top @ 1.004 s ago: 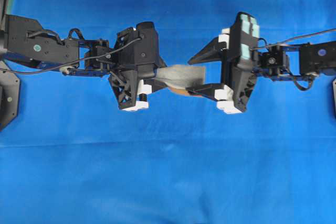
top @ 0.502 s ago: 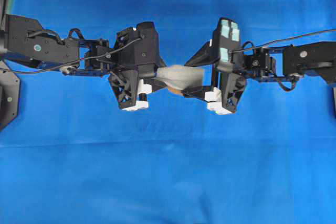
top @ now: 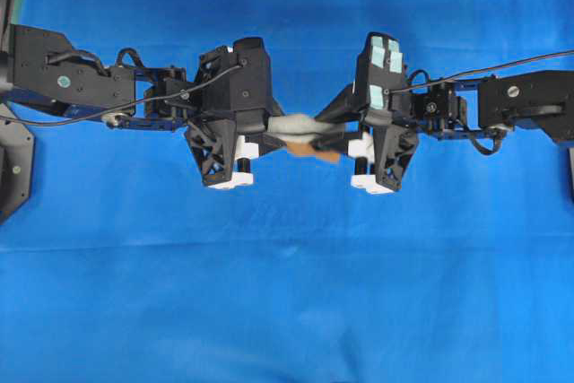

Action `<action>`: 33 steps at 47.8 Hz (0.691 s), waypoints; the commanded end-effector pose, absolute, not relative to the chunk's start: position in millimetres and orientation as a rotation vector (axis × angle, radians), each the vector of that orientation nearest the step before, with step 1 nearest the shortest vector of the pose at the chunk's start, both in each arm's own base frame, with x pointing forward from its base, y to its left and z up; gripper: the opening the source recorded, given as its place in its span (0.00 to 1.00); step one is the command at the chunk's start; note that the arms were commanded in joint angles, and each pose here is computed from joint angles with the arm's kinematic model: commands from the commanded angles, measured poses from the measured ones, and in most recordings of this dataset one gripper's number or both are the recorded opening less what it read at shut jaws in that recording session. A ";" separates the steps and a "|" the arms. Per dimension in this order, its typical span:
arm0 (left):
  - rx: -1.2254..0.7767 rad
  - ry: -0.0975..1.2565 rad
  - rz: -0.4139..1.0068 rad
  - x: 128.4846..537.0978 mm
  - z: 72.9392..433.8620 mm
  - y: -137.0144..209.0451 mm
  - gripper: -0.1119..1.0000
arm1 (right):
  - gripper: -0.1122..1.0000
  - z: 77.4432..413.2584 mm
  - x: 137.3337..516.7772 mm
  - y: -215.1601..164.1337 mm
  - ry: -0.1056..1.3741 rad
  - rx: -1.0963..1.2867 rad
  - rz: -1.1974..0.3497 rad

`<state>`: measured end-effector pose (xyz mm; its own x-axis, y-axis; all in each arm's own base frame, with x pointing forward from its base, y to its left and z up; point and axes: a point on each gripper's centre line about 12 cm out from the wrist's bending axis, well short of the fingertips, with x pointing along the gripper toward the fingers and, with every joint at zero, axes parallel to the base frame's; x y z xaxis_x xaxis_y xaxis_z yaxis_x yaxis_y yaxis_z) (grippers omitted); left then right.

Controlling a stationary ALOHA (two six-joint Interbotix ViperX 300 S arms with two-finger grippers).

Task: Hand over the sponge with the left arm and wipe it with the right arm.
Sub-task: 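Open the left gripper and pull it back, leaving sponge in right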

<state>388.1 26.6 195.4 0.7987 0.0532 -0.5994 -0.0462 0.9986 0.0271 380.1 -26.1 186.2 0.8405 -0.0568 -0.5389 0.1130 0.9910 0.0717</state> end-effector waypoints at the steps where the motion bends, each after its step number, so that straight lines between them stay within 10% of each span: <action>1: 0.023 0.595 0.051 389.7 210.9 26.2 0.39 | 0.29 199.0 383.5 -24.6 0.534 0.094 -0.082; 13: 0.045 0.555 0.044 389.8 217.3 25.1 0.40 | 0.24 204.3 377.7 -24.3 0.548 0.094 -0.084; 23: 0.051 0.490 0.048 373.5 228.7 24.2 0.89 | 0.24 211.9 368.2 -20.3 0.539 0.091 -0.075; 33: 0.047 0.391 0.043 340.8 245.2 18.1 0.90 | 0.24 215.5 355.7 -19.1 0.530 0.091 -0.073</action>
<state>350.9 21.8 225.2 0.8893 0.0567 -0.4537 -0.0373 0.9980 0.0516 358.9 -20.4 202.0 0.8394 -0.0474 -0.5415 0.1010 0.9924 0.0697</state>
